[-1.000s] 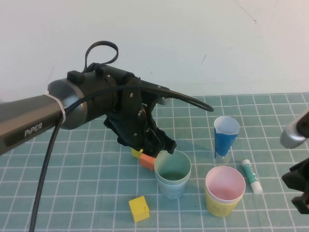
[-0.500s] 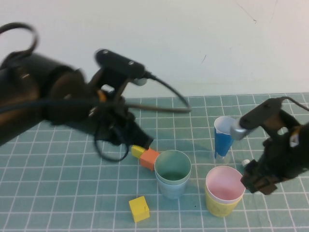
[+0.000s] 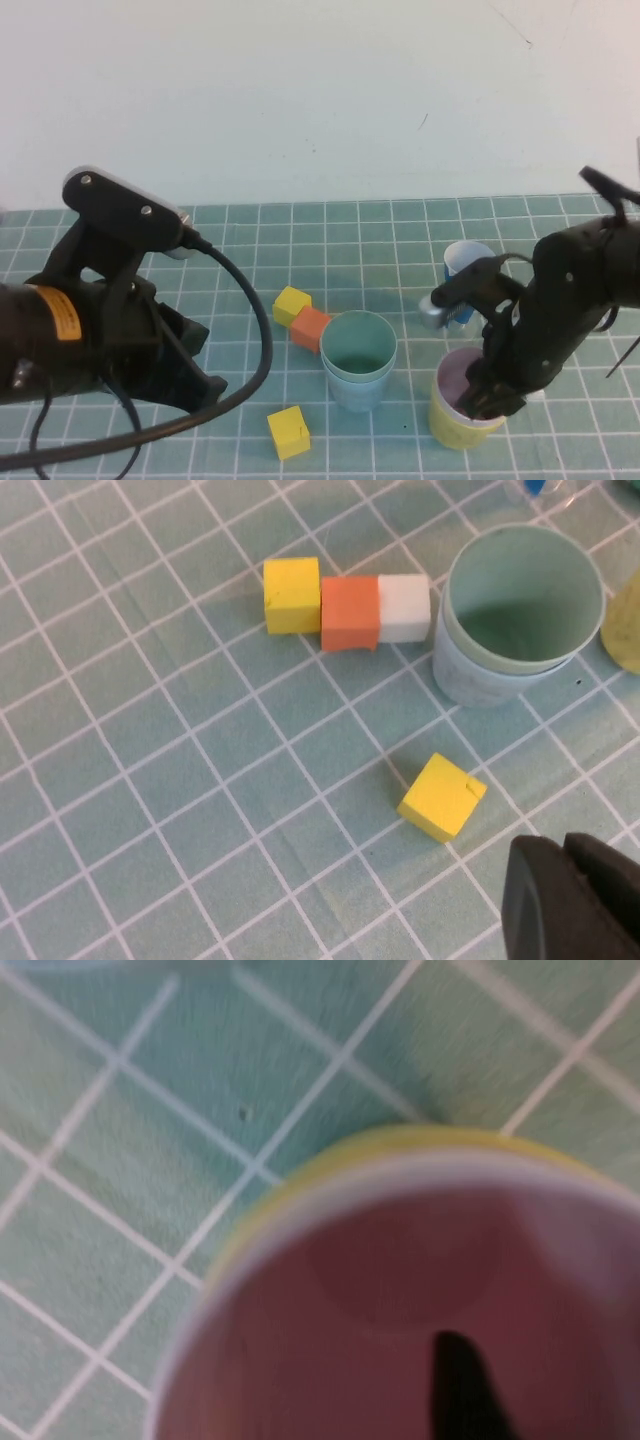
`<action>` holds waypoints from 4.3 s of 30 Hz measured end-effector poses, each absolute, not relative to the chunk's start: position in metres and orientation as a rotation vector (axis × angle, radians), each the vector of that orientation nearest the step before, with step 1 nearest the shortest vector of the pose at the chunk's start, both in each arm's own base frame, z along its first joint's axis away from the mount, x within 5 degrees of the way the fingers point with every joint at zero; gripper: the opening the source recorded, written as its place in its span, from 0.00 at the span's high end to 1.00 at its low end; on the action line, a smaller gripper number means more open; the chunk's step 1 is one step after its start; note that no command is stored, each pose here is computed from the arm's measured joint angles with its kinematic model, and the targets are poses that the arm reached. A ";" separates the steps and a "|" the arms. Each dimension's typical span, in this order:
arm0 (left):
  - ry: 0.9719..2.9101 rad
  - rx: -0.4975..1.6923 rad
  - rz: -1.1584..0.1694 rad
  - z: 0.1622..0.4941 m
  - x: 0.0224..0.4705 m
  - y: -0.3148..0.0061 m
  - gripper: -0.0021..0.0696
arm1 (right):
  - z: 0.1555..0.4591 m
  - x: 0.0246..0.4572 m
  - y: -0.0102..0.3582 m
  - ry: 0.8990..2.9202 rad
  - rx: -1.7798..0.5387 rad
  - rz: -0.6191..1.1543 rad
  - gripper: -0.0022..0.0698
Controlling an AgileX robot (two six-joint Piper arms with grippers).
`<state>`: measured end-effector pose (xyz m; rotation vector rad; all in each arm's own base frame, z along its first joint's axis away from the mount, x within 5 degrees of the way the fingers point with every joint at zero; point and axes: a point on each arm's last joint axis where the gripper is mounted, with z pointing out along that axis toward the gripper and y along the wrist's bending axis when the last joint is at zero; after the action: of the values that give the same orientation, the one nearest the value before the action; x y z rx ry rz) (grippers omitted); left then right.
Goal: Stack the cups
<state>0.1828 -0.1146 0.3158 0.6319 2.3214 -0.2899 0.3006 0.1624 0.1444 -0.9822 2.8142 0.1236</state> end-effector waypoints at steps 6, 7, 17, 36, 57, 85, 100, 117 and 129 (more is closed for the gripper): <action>2.300 0.635 -0.280 0.319 0.179 -0.112 0.97 | 0.133 0.301 0.165 2.832 -1.036 0.151 0.88; 2.298 0.639 -0.271 0.319 0.180 -0.111 0.97 | 0.136 0.300 0.165 2.833 -1.044 0.157 0.88; 2.310 0.650 -0.253 0.318 0.179 -0.110 0.97 | 0.252 0.302 0.171 2.567 -1.148 0.223 0.88; 2.411 0.740 -0.157 0.279 0.171 -0.102 0.97 | 0.258 0.353 0.232 2.454 -1.389 0.342 0.88; 2.372 0.724 -0.152 0.278 0.173 -0.102 0.97 | 0.233 0.364 0.239 2.539 -1.484 0.348 0.79; 1.975 0.458 -0.269 0.330 0.068 -0.031 0.97 | 0.377 0.244 0.209 1.686 -1.358 0.671 0.97; 2.143 0.474 -0.209 0.306 0.054 -0.020 0.97 | 0.364 0.123 0.128 1.404 -1.150 0.560 0.97; 2.159 0.476 -0.203 0.305 0.054 -0.020 0.97 | 0.339 0.101 0.110 1.334 -1.103 0.491 0.97; 2.159 0.476 -0.203 0.305 0.054 -0.020 0.97 | 0.308 0.104 0.099 1.391 -1.082 0.331 0.97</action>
<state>0.0535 -0.0198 0.3048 0.4762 2.1588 -0.2033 0.1038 0.0986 0.3082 -1.0822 1.3911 0.3314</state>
